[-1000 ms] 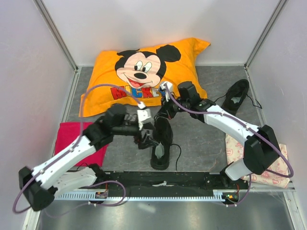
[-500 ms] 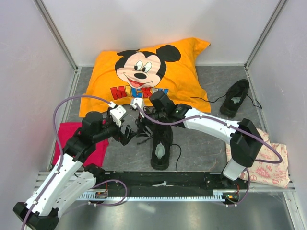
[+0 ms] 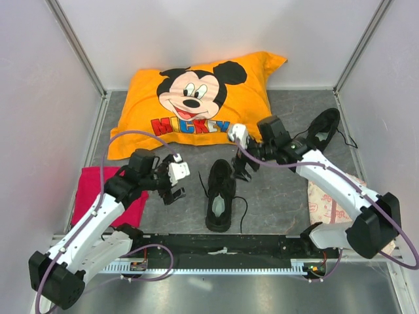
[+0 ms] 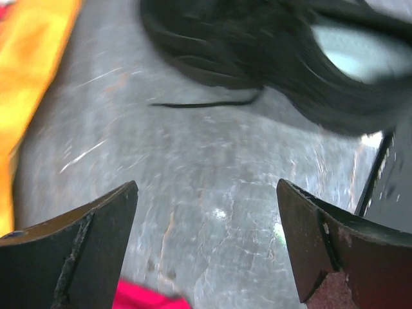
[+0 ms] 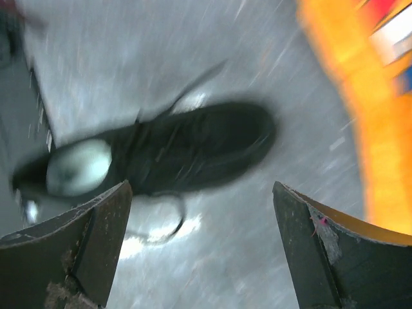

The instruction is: Tie the shoes

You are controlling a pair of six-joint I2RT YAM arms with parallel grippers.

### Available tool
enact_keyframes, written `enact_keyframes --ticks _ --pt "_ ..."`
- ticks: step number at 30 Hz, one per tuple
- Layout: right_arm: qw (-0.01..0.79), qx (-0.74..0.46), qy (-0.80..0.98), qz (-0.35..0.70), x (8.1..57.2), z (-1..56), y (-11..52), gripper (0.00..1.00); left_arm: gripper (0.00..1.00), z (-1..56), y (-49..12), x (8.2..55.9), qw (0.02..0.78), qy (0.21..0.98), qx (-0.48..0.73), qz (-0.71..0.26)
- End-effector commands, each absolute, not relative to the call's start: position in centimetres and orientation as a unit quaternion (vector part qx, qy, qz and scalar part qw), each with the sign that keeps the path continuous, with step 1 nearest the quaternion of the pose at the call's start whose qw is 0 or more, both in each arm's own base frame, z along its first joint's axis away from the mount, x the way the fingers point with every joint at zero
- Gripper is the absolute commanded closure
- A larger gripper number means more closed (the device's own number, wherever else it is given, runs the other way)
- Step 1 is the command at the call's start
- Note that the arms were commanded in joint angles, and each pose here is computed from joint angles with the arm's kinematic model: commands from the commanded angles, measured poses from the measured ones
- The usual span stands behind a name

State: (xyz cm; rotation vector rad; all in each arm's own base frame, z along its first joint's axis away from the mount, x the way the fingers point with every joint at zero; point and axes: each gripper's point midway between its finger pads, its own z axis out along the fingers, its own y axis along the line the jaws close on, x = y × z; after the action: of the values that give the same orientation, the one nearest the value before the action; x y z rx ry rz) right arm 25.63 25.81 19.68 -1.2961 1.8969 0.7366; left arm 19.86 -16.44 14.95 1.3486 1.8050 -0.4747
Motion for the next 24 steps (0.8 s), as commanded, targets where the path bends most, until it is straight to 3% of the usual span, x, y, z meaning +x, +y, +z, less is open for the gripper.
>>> enact_keyframes --ticks 1,5,12,24 --pt "0.255 -0.535 0.761 0.264 20.8 12.3 22.6 0.03 0.09 12.7 -18.4 19.2 0.416 0.593 0.657 -0.209" --pt "0.218 -0.526 0.782 0.253 20.0 9.0 21.5 0.09 0.19 11.1 -19.5 19.3 0.403 0.522 0.72 -0.218" --pt "0.215 -0.517 0.795 0.235 20.5 6.6 21.1 0.19 0.22 10.1 -20.4 20.8 0.398 0.504 0.735 -0.217" --pt "0.205 -0.542 0.793 0.19 21.1 2.0 21.7 0.41 0.22 11.7 -19.8 22.6 0.433 0.55 0.686 -0.198"
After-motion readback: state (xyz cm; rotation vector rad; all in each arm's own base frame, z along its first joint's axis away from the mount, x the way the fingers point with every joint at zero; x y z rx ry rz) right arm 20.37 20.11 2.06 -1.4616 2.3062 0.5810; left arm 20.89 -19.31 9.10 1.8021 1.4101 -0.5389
